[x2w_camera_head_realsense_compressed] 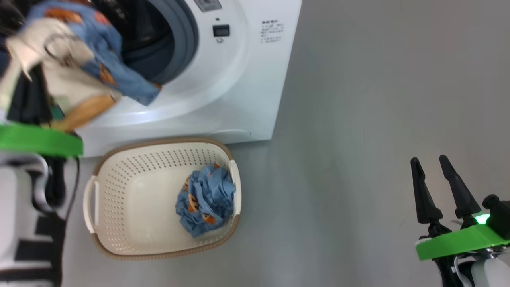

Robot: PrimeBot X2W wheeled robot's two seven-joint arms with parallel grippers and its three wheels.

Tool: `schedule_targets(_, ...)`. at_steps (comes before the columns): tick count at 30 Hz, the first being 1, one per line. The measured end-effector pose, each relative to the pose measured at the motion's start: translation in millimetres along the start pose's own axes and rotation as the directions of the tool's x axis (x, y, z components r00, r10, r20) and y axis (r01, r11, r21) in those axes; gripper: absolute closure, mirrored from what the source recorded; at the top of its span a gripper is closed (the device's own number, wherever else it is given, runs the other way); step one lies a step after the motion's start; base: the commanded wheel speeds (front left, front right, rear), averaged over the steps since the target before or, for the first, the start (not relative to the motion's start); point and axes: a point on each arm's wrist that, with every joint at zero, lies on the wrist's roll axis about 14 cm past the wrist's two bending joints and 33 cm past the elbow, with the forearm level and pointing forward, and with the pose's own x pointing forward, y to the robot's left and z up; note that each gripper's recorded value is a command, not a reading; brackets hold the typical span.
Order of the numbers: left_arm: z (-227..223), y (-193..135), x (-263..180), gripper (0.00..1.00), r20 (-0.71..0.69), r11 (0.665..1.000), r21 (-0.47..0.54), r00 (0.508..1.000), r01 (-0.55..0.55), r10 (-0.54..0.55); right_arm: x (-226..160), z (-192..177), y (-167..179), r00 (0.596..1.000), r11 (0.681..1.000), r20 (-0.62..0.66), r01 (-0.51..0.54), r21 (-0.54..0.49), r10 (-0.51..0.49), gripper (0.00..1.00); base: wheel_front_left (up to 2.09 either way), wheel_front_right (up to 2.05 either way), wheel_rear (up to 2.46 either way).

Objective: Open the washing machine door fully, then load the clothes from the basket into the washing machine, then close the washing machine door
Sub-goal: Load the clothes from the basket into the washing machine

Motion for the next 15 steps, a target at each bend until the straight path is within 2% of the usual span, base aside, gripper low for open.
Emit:
schedule_targets(6,-25,12,40,1.00,-0.062,1.000,-0.014,0.998,-0.022,0.021,9,-11,-1,1.000,1.000,-0.016,0.014,0.012,-0.014,0.00,0.00,0.00,0.00)
schedule_targets(15,-72,11,79,1.00,-0.180,0.998,-0.058,0.983,-0.039,0.028,10,-18,-7,0.998,0.999,-0.031,0.048,0.019,-0.047,0.00,0.00,0.00,0.00)
